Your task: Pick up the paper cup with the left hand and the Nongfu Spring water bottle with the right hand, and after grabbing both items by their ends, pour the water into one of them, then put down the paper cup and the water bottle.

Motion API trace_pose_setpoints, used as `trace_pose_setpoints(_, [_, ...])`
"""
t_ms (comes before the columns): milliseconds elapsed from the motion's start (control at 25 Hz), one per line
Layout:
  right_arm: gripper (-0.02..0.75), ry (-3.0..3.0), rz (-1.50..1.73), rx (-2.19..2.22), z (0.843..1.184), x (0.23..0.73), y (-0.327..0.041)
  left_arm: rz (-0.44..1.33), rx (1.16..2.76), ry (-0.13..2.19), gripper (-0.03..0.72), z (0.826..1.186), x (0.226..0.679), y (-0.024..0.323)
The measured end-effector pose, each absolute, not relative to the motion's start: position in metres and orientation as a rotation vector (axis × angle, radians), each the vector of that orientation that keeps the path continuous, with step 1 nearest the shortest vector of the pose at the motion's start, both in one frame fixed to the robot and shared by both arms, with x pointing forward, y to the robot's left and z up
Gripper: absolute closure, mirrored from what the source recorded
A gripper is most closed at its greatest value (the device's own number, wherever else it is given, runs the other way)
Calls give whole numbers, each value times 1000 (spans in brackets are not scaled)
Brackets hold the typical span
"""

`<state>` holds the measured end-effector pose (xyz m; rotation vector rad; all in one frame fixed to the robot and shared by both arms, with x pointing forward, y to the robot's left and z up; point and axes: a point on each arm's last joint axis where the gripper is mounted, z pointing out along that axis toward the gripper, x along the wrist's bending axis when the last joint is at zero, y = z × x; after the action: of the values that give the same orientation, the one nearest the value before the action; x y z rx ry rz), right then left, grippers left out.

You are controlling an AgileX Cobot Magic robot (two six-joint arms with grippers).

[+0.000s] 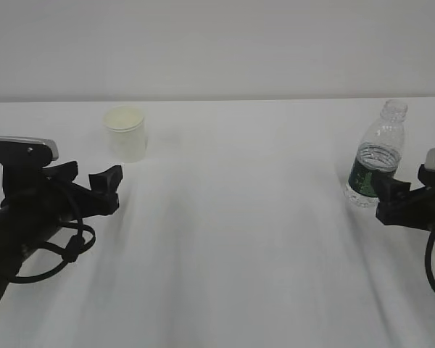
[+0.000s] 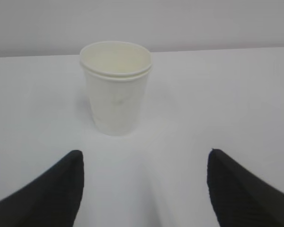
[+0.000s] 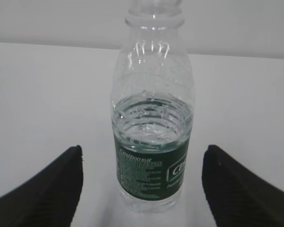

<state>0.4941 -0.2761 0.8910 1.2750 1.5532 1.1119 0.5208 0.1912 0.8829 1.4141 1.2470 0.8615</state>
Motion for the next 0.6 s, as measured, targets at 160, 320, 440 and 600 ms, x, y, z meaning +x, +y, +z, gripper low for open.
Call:
trace_pose_setpoints(160, [151, 1541, 1120, 1264, 893, 498, -276, 861, 1414, 1244, 101, 882, 524, 190])
trace_pose_setpoints(320, [151, 1538, 1123, 1261, 894, 500, -276, 851, 1433, 1250, 101, 876, 524, 191])
trace_pose_setpoints(440, [151, 1551, 1113, 1273, 889, 500, -276, 824, 1433, 1244, 101, 875, 527, 196])
trace_pose_setpoints(600, [151, 1580, 1097, 1291, 881, 500, -275, 796, 1460, 1200, 101, 875, 531, 207])
